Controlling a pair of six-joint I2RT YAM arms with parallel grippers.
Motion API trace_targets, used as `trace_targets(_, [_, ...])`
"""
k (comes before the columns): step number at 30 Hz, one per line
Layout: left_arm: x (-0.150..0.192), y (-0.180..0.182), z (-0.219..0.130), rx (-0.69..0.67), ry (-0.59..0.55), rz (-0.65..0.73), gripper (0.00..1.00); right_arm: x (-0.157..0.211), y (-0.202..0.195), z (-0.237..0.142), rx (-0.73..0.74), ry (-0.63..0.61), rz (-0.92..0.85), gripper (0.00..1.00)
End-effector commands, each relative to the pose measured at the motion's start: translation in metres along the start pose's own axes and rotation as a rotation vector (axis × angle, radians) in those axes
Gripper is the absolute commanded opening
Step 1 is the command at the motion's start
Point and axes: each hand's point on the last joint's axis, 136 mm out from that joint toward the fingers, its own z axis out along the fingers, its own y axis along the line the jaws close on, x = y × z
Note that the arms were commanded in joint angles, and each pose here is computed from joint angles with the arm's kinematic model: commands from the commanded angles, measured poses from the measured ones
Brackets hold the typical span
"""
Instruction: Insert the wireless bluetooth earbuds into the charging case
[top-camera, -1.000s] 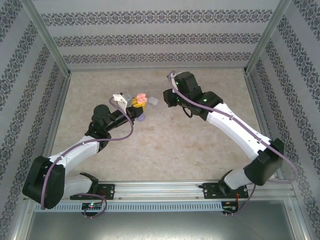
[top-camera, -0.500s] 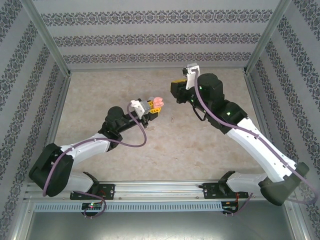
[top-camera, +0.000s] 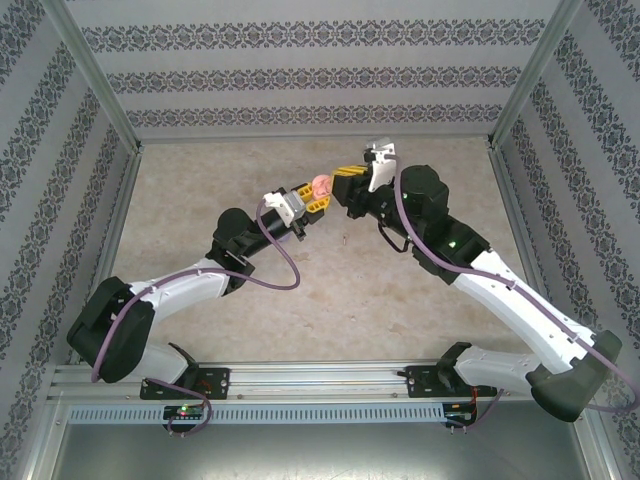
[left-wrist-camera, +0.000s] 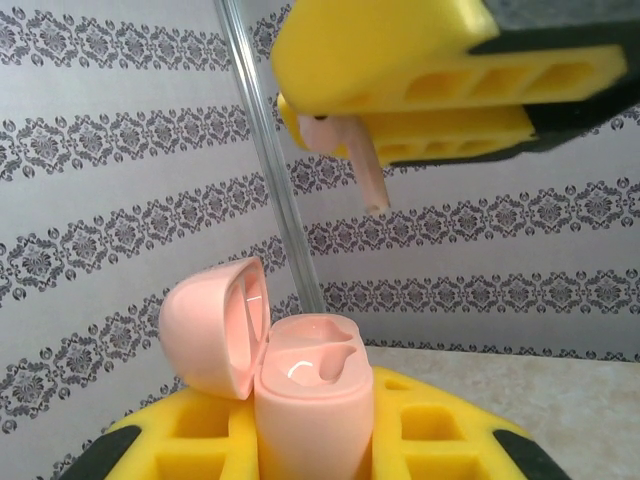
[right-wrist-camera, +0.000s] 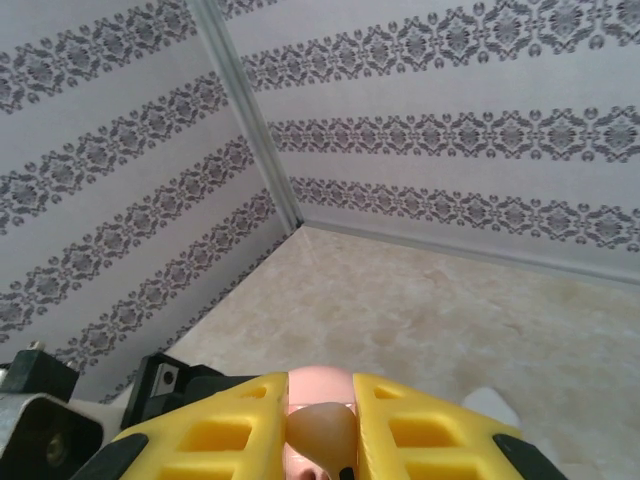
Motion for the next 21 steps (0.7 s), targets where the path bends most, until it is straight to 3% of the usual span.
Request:
trace_targets(1, [-0.024,-0.004,0.006,0.018,-0.083,0.046,0.0,-0.015,0.018,-0.007,-0.076,-0.077,0.01,0.23])
trace_targets(21, [-0.027,-0.005,0.008,0.03,-0.077,0.02,0.0,0.006,0.02,0.011,-0.092,-0.033,0.028,0.22])
